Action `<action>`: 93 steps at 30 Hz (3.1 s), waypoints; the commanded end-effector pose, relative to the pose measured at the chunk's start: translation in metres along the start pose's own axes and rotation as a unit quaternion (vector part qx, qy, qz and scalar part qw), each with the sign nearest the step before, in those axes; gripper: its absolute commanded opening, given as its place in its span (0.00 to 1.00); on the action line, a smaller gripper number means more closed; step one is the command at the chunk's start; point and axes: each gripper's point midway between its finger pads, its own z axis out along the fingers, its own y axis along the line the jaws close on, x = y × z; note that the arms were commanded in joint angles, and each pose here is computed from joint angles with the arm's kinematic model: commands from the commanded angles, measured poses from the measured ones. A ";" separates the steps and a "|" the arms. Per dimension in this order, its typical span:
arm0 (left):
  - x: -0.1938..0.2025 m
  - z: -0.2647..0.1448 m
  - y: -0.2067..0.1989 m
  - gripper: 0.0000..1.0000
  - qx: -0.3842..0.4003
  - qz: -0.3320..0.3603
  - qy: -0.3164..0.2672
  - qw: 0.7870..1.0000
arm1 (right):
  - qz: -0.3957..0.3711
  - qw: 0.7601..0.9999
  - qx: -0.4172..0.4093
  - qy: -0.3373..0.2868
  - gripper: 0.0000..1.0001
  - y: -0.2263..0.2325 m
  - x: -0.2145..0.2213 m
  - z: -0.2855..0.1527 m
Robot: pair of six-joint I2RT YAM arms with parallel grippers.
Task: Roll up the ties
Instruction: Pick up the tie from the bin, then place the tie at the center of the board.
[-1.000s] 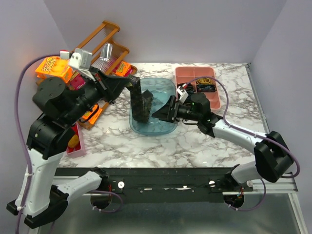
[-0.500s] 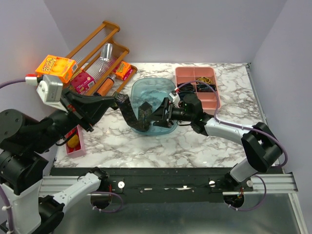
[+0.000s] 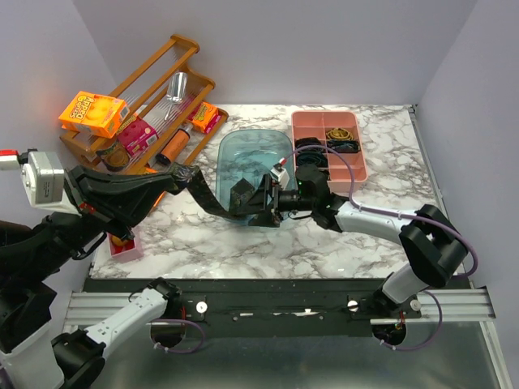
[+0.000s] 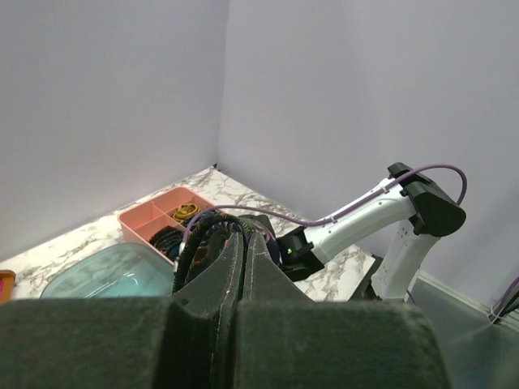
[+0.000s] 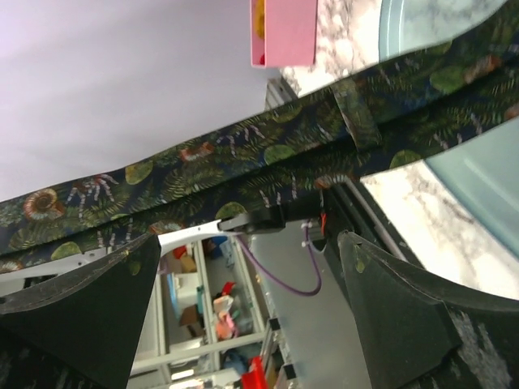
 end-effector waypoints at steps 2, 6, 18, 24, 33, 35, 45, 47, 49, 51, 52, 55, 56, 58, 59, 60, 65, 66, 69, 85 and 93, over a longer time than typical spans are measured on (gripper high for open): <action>-0.009 -0.015 -0.015 0.00 0.027 0.020 -0.015 0.999 | 0.051 0.998 -0.010 0.029 1.00 0.001 0.019 0.004; -0.013 -0.019 -0.020 0.00 0.037 0.029 -0.022 0.999 | 0.088 0.995 -0.021 0.029 1.00 0.002 0.024 0.007; -0.017 -0.026 -0.038 0.00 0.084 0.041 -0.038 0.995 | 0.151 0.988 -0.012 0.010 1.00 -0.015 0.024 0.024; -0.019 -0.033 -0.045 0.00 0.095 0.045 -0.045 0.993 | 0.166 0.986 -0.016 -0.006 1.00 -0.019 0.018 0.026; -0.021 -0.033 -0.050 0.00 0.112 0.051 -0.052 0.991 | 0.181 0.983 -0.020 -0.014 1.00 -0.021 0.012 0.033; -0.023 -0.033 -0.054 0.00 0.121 0.049 -0.057 0.990 | 0.179 0.983 -0.023 -0.017 1.00 -0.018 0.008 0.036; -0.036 -0.042 -0.081 0.00 0.194 0.050 -0.095 0.975 | 0.193 0.981 -0.012 -0.013 0.94 -0.015 0.004 0.053; -0.041 -0.046 -0.086 0.00 0.206 0.054 -0.106 0.971 | 0.194 0.981 -0.012 -0.014 0.91 -0.016 0.001 0.056; -0.045 -0.048 -0.088 0.00 0.207 0.058 -0.110 0.970 | 0.199 0.980 -0.007 -0.015 0.89 -0.018 0.001 0.058; -0.047 -0.051 -0.092 0.00 0.214 0.059 -0.113 0.968 | 0.202 0.979 -0.005 -0.019 0.85 -0.020 0.000 0.058; -0.050 -0.053 -0.094 0.00 0.219 0.062 -0.120 0.966 | 0.203 0.979 -0.004 -0.020 0.80 -0.022 0.001 0.058; -0.057 -0.060 -0.103 0.00 0.238 0.063 -0.132 0.960 | 0.214 0.977 -0.006 -0.022 0.76 -0.027 0.001 0.059; -0.060 -0.063 -0.106 0.00 0.244 0.064 -0.137 0.958 | 0.215 0.976 -0.009 -0.018 0.76 -0.027 0.001 0.060; -0.065 -0.068 -0.112 0.00 0.254 0.065 -0.146 0.954 | 0.216 0.976 -0.008 -0.015 0.76 -0.031 0.001 0.063; -0.066 -0.069 -0.113 0.00 0.255 0.065 -0.148 0.953 | 0.214 0.977 -0.008 -0.015 0.76 -0.031 0.001 0.064; -0.066 -0.070 -0.114 0.00 0.257 0.064 -0.148 0.953 | 0.214 0.977 -0.006 -0.013 0.76 -0.032 0.001 0.066; -0.071 -0.077 -0.124 0.00 0.283 0.059 -0.154 0.945 | 0.217 0.976 -0.006 -0.007 0.72 -0.037 0.001 0.073; -0.072 -0.078 -0.126 0.00 0.286 0.061 -0.156 0.943 | 0.216 0.976 -0.010 -0.008 0.71 -0.037 0.000 0.074; -0.074 -0.081 -0.129 0.00 0.293 0.062 -0.160 0.940 | 0.216 0.976 -0.029 -0.008 0.51 -0.032 -0.002 0.076; -0.062 -0.063 -0.114 0.00 0.268 0.057 -0.141 0.951 | 0.058 0.994 -0.035 -0.080 0.07 0.013 -0.061 0.033; -0.013 0.001 -0.068 0.00 0.226 -0.002 -0.098 0.969 | -0.038 0.970 0.055 -0.236 0.08 0.005 -0.123 -0.080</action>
